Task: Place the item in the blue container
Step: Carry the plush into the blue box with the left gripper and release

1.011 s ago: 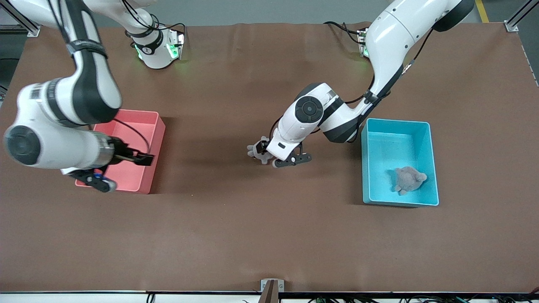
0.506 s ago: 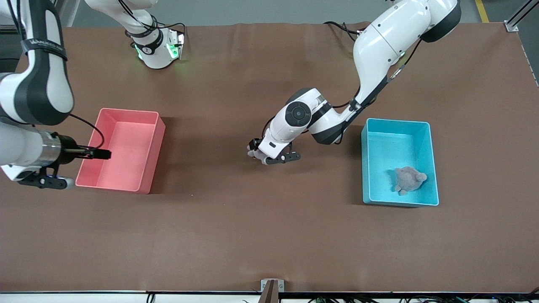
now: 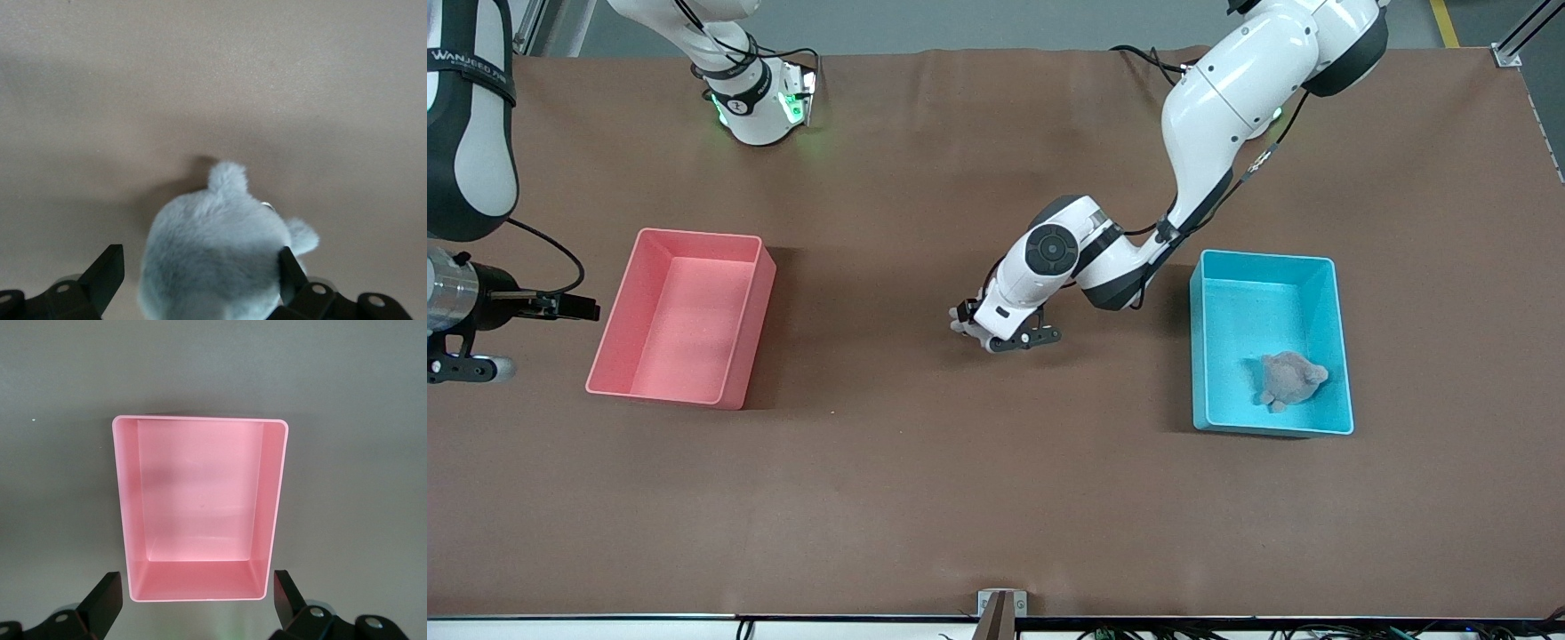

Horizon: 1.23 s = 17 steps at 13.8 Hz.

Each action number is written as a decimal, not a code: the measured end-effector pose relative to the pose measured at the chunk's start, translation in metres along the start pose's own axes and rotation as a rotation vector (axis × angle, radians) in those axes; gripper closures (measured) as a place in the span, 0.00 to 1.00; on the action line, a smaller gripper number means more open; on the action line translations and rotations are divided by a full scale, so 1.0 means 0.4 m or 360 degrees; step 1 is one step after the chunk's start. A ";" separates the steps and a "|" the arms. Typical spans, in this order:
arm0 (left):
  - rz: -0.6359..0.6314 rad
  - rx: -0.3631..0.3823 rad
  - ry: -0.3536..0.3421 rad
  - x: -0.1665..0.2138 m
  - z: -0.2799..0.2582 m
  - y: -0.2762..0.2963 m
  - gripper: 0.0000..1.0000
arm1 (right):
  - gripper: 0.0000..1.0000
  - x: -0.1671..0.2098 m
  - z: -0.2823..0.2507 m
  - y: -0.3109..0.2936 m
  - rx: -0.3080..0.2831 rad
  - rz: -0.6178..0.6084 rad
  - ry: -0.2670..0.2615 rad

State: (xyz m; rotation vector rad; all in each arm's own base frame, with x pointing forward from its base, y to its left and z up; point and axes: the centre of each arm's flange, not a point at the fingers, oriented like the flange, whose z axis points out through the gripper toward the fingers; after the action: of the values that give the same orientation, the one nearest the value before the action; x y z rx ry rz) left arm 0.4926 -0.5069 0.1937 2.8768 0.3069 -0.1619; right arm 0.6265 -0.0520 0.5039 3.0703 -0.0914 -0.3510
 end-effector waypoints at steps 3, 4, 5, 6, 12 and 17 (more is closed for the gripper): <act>0.0018 0.0010 0.0010 -0.015 0.014 0.007 0.00 | 0.00 0.000 -0.002 0.003 -0.0002 0.0000 0.0003; 0.0017 0.0010 0.0011 -0.015 0.014 0.007 0.02 | 0.00 0.001 -0.007 0.001 -0.0003 -0.0002 0.0012; 0.0016 0.0010 0.0012 -0.014 0.014 0.006 0.04 | 0.00 0.001 -0.017 0.001 -0.0004 -0.0002 0.0028; 0.0016 0.0010 0.0012 -0.013 0.013 0.006 0.13 | 0.00 0.001 -0.036 0.002 -0.0005 -0.0002 0.0054; 0.0012 -0.0007 0.0026 -0.002 -0.001 0.014 0.63 | 0.00 -0.012 -0.082 0.002 -0.0005 0.0000 0.0068; 0.0010 0.0039 0.0045 0.037 -0.079 0.006 0.78 | 0.00 -0.016 -0.075 0.002 0.0005 -0.0001 0.0034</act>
State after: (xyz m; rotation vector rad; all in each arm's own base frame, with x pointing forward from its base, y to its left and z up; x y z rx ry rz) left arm 0.5102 -0.4985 0.2226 2.9064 0.3029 -0.1251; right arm 0.6272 -0.0510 0.5346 3.0763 -0.0906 -0.3183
